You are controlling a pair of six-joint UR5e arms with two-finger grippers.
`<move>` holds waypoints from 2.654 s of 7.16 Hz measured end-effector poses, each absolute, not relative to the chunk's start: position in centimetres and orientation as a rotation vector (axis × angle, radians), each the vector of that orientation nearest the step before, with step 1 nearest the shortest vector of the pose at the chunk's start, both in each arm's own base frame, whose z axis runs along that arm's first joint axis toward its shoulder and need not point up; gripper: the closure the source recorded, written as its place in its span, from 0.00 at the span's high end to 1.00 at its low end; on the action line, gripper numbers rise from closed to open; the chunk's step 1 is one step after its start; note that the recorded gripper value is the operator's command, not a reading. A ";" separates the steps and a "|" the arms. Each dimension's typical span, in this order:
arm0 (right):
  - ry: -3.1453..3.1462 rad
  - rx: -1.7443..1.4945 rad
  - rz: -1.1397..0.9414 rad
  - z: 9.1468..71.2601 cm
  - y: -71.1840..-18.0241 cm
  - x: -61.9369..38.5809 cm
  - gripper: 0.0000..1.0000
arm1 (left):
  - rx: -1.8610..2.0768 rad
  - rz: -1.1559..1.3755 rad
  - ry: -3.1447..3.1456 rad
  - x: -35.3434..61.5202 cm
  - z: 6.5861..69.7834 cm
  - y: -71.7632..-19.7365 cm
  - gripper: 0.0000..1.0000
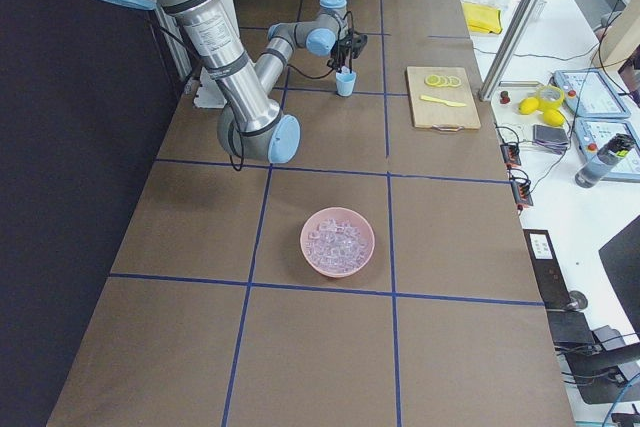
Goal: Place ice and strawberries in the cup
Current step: 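Carry the ice cube with the right gripper over the blue cup, then open the right gripper to drop the ice cube into the cup, then return the right gripper to the bowl and pause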
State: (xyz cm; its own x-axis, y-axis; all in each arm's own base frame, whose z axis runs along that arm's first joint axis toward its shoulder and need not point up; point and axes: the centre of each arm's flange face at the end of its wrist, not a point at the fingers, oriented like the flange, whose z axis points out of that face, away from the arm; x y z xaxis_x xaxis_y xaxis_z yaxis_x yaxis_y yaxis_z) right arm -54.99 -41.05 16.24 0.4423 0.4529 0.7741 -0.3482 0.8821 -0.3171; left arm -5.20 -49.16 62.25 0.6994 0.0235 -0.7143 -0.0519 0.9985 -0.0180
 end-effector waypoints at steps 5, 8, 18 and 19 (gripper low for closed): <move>-0.986 -0.108 0.508 16.3 -41.5 -55.9 0.60 | -0.032 0.043 0.796 -5.2 61.9 -47.9 1.00; -1.005 -0.102 0.512 15.5 -41.7 -55.2 0.76 | -0.028 0.045 0.796 -5.2 61.7 -47.8 1.00; -0.802 -0.002 0.097 47.1 -44.6 -10.5 1.00 | 0.026 0.068 0.861 -4.6 59.6 -48.0 1.00; -0.770 0.007 0.031 51.1 -44.7 -7.9 1.00 | 0.029 0.069 0.861 -4.6 59.4 -48.0 1.00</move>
